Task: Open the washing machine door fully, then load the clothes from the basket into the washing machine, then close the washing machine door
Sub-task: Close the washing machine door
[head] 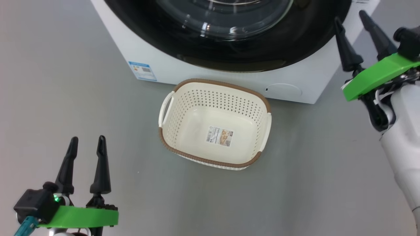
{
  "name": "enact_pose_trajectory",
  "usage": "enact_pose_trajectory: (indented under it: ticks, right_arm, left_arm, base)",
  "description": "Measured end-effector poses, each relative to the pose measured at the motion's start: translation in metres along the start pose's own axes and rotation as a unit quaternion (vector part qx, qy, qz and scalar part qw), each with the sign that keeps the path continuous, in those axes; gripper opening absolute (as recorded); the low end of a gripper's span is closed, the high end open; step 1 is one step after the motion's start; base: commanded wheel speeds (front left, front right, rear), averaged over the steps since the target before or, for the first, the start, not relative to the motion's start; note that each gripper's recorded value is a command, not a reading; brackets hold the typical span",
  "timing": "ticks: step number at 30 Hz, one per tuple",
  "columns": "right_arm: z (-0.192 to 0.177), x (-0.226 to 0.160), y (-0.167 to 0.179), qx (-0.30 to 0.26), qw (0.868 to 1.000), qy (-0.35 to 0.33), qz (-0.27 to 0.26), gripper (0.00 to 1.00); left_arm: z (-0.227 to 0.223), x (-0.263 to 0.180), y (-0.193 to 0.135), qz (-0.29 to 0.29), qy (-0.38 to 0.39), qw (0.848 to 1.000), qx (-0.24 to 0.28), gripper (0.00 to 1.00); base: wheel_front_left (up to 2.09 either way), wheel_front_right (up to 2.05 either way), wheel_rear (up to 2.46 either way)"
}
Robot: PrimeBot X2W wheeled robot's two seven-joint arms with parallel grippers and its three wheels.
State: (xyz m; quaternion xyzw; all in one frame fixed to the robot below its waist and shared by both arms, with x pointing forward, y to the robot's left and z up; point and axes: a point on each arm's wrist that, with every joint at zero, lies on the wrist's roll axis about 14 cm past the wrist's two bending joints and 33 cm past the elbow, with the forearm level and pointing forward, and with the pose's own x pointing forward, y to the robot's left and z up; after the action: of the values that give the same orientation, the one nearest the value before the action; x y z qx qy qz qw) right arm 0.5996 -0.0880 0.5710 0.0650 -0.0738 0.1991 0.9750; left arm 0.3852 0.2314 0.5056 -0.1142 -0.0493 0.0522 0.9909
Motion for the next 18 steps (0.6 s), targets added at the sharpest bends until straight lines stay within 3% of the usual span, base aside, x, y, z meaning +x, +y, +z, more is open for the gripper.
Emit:
enact_pose_trajectory:
  ticks: [18]
  right_arm:
    - [0.017, -0.085, -0.001, 0.008, 1.0, -0.012, -0.026, 1.0]
  left_arm:
    - [0.003, -0.003, -0.031, -0.051, -0.006, 0.999, -0.006, 1.0]
  base:
    - [0.0, 0.0, 0.0]
